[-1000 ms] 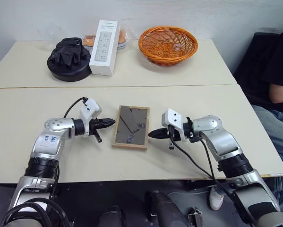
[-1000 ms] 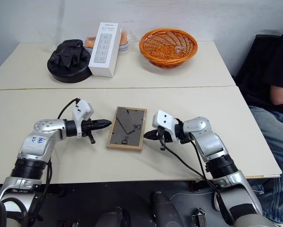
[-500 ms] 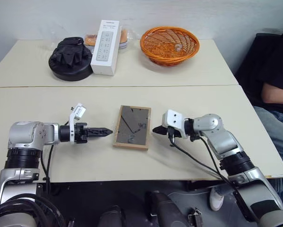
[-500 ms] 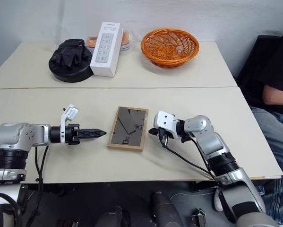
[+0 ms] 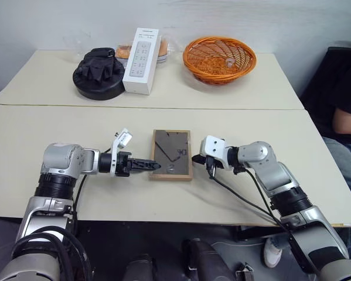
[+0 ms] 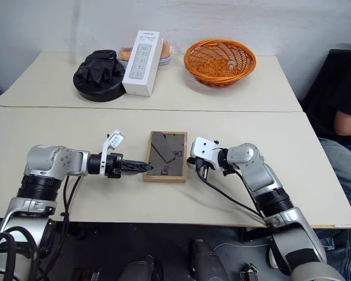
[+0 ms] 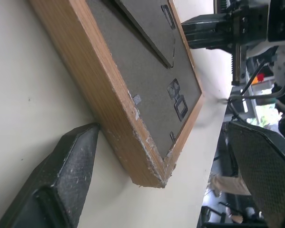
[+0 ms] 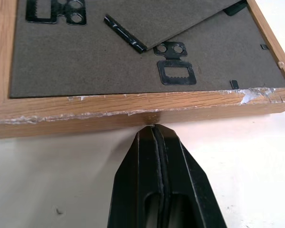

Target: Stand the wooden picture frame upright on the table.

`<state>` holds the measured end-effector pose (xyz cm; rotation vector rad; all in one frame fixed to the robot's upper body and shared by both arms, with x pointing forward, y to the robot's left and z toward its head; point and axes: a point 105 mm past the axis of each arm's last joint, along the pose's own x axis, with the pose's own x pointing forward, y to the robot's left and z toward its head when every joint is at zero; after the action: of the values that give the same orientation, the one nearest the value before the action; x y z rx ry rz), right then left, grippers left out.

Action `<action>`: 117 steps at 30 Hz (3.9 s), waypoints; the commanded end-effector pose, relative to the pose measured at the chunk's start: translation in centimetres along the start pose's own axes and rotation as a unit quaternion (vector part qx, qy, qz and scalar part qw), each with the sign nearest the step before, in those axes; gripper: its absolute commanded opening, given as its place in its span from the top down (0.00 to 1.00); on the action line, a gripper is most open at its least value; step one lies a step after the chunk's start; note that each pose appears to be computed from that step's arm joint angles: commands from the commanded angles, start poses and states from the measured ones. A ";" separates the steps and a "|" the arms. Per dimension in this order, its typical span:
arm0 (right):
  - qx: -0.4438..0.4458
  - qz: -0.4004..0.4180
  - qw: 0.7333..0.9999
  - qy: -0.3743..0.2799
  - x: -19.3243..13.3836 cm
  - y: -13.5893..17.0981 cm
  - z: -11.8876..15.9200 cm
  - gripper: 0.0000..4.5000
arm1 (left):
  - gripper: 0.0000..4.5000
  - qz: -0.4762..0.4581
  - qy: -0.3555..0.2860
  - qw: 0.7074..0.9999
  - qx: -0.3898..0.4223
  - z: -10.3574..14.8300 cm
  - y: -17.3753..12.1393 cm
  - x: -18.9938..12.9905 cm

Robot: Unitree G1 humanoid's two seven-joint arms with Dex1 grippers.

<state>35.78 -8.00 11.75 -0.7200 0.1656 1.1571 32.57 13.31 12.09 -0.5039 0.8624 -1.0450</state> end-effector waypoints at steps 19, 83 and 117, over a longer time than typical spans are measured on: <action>-0.010 0.002 0.998 -0.054 -1.3 -0.6 3.0 1.00 | 0.67 -0.068 -0.043 0.997 0.008 1.6 -3.4 -1.1; -0.598 -0.282 0.715 -0.227 -3.0 -3.3 10.9 0.45 | 0.74 -0.102 -0.032 0.986 0.129 2.6 -8.1 -2.7; 0.346 0.081 0.920 -0.167 0.1 -0.9 3.7 0.56 | 0.00 0.116 -0.239 0.869 0.417 -0.5 -11.7 -11.4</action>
<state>36.10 -5.94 14.55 0.1005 0.3264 1.2444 23.58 18.75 23.93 0.0659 0.0080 -0.8796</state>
